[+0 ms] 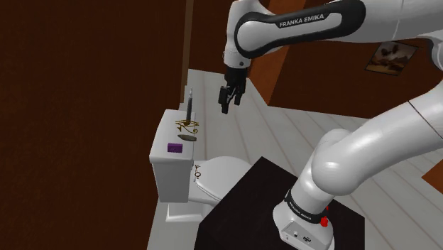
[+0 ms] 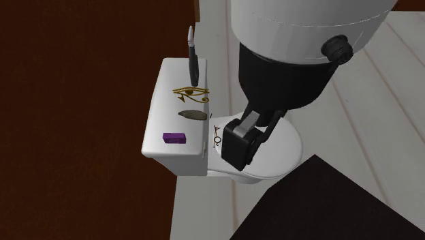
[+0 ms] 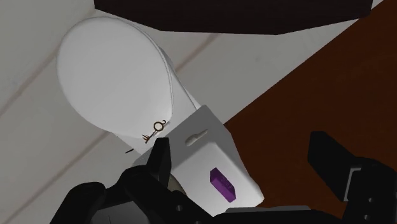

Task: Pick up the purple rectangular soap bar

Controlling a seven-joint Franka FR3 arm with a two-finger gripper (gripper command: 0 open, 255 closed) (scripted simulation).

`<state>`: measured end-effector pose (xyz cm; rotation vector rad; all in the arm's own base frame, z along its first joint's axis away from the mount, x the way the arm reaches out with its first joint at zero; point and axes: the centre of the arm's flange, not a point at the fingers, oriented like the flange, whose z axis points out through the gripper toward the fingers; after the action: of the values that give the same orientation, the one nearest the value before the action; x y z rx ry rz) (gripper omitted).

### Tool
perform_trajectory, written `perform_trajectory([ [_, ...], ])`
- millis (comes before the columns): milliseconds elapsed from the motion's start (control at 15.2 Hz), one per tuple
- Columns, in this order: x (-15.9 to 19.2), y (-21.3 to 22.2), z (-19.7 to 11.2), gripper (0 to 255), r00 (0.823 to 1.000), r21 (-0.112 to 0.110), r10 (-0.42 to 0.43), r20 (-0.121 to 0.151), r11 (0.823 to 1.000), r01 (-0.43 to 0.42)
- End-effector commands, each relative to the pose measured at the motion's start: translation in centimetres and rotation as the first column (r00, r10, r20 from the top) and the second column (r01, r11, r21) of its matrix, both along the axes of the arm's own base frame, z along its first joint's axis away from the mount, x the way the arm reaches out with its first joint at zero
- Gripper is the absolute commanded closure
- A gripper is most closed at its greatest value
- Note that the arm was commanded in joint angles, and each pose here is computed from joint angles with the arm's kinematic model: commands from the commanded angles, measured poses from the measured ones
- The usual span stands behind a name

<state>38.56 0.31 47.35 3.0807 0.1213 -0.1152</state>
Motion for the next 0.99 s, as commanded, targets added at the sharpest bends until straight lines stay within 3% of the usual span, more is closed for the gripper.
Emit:
perform_trajectory([
  [0,1.7,-0.5,-2.1,0,1.0,0.006,0.012,0.007,1.0,-0.012],
  [924,12.0,-1.6,-17.1,0,0.995,0.046,0.094,0.036,0.994,-0.095],
])
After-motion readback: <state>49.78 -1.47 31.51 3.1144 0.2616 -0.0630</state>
